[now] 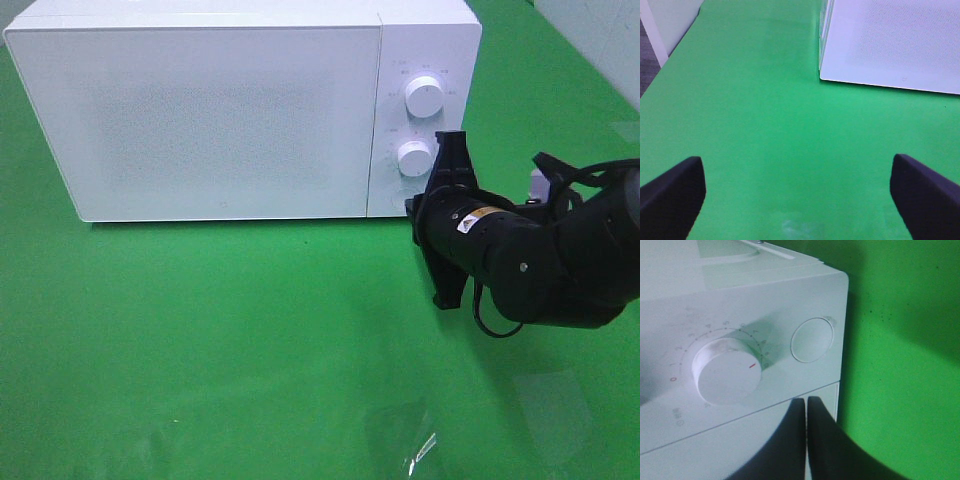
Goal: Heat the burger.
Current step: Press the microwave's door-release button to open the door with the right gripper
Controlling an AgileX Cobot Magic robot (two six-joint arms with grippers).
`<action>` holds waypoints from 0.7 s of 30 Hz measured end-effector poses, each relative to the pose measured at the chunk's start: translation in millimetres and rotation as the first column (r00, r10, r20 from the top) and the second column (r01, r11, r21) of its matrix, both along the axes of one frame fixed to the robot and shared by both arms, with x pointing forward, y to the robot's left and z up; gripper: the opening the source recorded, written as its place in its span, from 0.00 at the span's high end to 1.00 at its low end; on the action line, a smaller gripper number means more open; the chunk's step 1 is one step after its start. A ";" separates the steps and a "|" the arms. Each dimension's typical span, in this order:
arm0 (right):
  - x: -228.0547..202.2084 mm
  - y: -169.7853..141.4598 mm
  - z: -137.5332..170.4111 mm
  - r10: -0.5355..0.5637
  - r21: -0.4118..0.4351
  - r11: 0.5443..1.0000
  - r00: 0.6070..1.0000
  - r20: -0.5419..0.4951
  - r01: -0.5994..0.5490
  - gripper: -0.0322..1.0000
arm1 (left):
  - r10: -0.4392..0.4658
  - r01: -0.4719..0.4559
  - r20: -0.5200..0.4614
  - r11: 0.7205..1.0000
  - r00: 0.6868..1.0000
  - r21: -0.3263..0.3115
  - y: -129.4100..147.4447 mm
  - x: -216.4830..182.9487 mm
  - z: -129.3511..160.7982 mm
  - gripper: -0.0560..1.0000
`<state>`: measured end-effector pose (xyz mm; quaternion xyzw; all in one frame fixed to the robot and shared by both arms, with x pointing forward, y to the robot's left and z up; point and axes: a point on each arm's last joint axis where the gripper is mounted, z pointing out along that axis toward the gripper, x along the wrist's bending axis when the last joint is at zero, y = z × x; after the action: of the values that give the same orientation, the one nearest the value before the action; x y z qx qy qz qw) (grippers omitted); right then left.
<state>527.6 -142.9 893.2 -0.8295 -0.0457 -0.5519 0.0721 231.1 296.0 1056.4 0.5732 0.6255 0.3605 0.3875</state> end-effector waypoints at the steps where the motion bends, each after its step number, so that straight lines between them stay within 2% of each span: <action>1: 0.0 0.0 0.0 0.000 0.000 1.000 1.000 0.000 0.000 0.96 | 0.000 0.000 0.000 1.000 1.000 0.000 0.0 0.0 0.0 0.08; 21: 37.6 5.7 -23.1 -0.023 0.008 1.000 0.999 -0.037 0.023 0.96 | 0.000 0.000 0.000 1.000 1.000 0.000 0.0 0.0 0.0 0.08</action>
<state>565.2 -137.3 870.1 -0.8396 -0.0327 -0.5376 0.0701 231.1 296.0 1056.4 0.5732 0.6255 0.3605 0.3875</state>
